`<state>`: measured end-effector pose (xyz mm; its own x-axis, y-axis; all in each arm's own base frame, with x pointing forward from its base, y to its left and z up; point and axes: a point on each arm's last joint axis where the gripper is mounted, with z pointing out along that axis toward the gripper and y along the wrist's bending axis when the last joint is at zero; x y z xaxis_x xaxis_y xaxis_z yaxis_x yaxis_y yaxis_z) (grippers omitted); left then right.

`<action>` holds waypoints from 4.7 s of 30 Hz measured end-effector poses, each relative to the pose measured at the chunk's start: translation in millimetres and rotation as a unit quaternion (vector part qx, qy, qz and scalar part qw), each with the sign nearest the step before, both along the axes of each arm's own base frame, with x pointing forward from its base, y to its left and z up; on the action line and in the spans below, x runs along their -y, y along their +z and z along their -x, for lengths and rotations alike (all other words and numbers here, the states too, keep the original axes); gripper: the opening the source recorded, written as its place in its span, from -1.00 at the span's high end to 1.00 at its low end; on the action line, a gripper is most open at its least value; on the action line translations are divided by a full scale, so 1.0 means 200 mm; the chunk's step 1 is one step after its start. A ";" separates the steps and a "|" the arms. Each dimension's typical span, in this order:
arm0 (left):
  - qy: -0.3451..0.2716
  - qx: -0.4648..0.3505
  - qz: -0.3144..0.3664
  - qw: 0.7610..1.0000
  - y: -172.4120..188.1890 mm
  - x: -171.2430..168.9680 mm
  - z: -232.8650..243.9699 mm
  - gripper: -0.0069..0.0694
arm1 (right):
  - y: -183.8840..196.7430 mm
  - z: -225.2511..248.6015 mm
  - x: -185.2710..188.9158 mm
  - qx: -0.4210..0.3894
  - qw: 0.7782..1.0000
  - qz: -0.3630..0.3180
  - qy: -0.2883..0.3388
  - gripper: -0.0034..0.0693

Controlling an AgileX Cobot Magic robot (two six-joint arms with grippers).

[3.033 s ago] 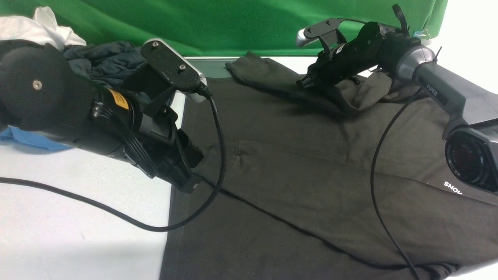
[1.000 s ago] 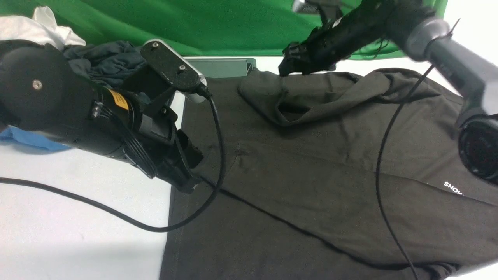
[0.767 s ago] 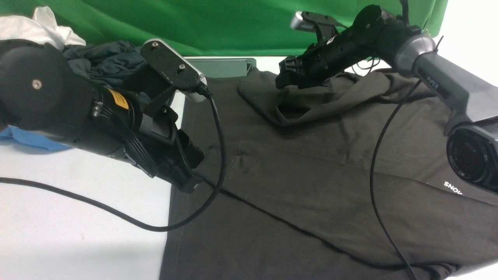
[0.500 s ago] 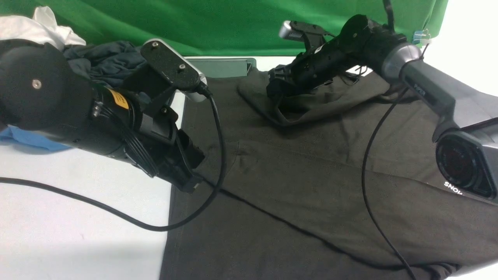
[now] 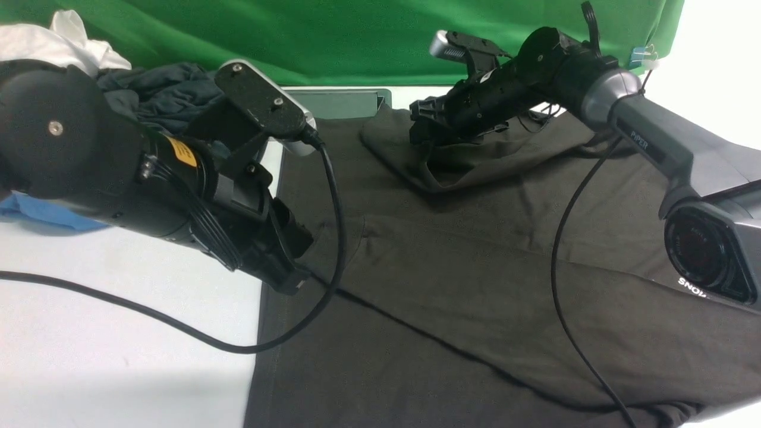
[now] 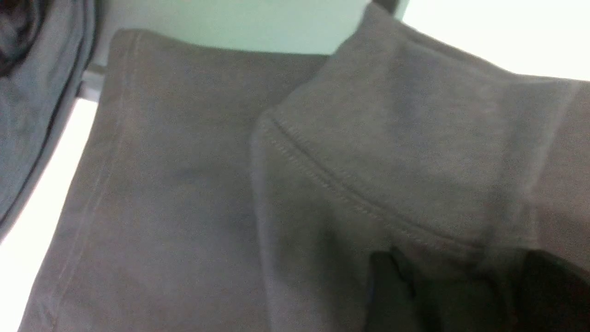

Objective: Fold a long-sleeved shirt on a white desktop.
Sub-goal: 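Fold the left side of the dark shirt inward over its body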

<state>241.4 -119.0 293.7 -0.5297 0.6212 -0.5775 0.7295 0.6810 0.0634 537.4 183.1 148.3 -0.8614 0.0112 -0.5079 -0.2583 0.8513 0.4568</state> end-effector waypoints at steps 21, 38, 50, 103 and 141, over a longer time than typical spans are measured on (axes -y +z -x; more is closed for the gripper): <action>0.000 -0.001 0.000 1.000 0.00 0.00 0.00 0.77 | -0.05 0.00 -0.04 0.007 1.000 -0.002 0.014 0.72; 0.000 -0.001 0.000 1.000 0.00 0.00 0.00 0.77 | 0.21 0.08 -0.06 0.051 0.992 0.031 0.115 0.78; -0.001 -0.002 -0.001 1.000 0.00 0.00 0.00 0.77 | 0.19 0.22 -0.23 0.039 0.965 0.054 0.253 0.77; -0.006 -0.010 -0.012 1.000 -0.01 -0.01 0.01 0.77 | 0.16 0.25 -0.17 -0.021 0.953 0.272 0.132 0.81; -0.017 -0.001 -0.003 1.000 0.04 -0.01 0.07 0.77 | 0.53 0.54 -0.41 0.013 0.951 0.209 0.229 0.82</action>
<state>227.3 -117.2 301.4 -0.5098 0.6422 -0.5725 0.7523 0.6555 0.0655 429.7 264.8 254.1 -0.7149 -0.5695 -0.4057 -0.6517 0.7529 0.0914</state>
